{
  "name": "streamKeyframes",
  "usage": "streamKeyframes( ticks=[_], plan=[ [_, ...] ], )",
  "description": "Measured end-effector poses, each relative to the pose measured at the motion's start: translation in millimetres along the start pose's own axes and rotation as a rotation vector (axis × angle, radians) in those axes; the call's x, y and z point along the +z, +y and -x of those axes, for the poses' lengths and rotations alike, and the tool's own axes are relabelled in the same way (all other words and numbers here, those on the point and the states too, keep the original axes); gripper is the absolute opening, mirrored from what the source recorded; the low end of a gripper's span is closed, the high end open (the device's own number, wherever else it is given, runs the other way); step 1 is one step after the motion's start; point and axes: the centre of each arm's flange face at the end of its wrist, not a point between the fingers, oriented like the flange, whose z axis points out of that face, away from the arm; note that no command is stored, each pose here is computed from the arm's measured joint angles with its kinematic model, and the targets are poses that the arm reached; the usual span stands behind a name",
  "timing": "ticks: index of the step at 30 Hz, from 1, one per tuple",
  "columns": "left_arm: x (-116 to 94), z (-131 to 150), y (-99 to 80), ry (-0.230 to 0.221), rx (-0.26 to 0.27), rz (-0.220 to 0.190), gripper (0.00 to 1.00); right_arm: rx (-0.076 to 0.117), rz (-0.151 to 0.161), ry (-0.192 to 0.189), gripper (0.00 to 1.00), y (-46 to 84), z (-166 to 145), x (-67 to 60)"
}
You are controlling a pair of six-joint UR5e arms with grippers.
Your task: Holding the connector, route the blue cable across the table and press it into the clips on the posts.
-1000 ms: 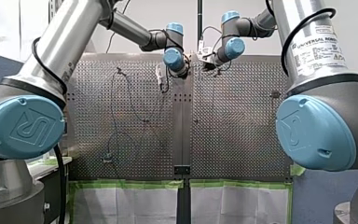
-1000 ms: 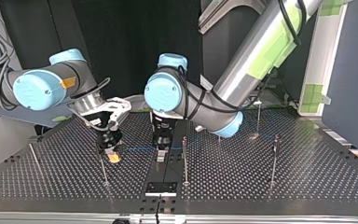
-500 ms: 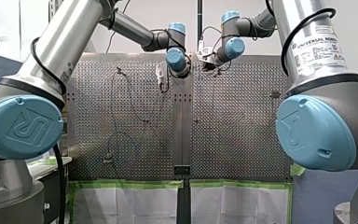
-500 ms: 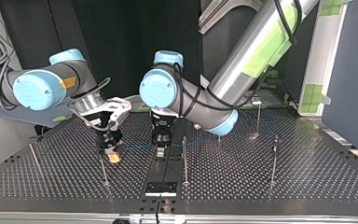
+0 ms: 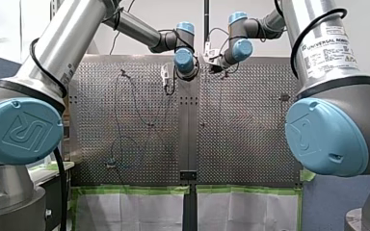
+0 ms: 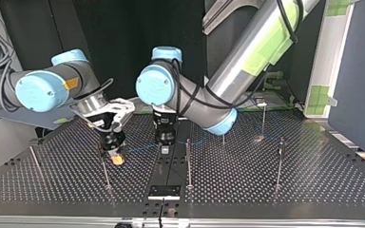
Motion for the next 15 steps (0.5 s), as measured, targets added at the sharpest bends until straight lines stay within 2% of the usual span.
streamKeyframes(
  ticks=[9, 15],
  plan=[
    [-16.7, -21.4, 1.3, 0.046, 0.031, 0.055, 0.00, 0.008, 0.002, -0.031, 0.00, -0.6, 16.4, -2.8],
    [-27.6, -38.0, -3.3, 0.046, 0.029, 0.045, 0.00, 0.013, 0.012, -0.057, 0.00, 2.5, 30.8, -5.7]
  ],
)
